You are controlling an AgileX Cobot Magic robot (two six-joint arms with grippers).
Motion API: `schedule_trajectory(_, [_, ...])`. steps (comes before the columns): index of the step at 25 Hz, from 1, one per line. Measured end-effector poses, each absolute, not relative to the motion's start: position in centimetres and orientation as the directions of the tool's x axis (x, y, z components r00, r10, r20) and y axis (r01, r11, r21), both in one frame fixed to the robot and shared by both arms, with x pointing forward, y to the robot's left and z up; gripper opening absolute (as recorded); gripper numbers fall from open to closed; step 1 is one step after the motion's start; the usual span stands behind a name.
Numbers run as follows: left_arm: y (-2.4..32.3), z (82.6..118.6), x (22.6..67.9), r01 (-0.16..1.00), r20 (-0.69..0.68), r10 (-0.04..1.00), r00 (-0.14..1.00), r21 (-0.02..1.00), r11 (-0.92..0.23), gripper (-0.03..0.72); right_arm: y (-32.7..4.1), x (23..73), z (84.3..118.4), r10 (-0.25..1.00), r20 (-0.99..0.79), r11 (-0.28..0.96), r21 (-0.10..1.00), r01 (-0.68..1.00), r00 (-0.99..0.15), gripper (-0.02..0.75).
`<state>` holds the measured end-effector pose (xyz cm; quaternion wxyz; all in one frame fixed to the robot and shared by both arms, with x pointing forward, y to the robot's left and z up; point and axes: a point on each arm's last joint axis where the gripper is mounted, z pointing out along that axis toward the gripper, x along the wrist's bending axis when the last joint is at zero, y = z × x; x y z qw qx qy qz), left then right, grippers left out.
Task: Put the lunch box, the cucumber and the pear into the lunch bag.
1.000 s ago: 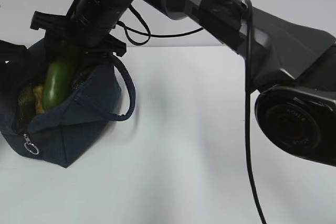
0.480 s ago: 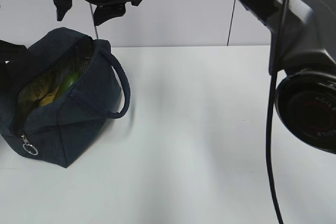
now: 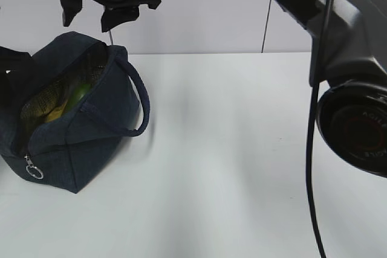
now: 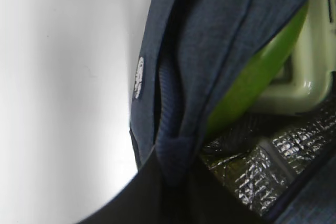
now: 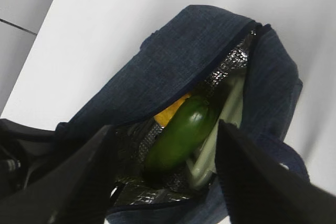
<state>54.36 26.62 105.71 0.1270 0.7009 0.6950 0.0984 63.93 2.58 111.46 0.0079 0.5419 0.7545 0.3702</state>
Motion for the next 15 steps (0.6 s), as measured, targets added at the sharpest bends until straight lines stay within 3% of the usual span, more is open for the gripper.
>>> schedule_trajectory(9, [26.62,105.70,54.32,0.951,-0.038,0.999,0.014,0.310,-0.002,0.001,2.95,63.59,111.58,0.791,0.422,0.158,0.559,0.814,-0.443,0.464])
schedule_trajectory(15, [26.61,105.69,54.31,0.951,-0.040,0.999,0.014,0.309,-0.001,0.001,2.61,63.74,111.77,0.779,0.300,0.273,0.626,0.730,-0.550,0.463])
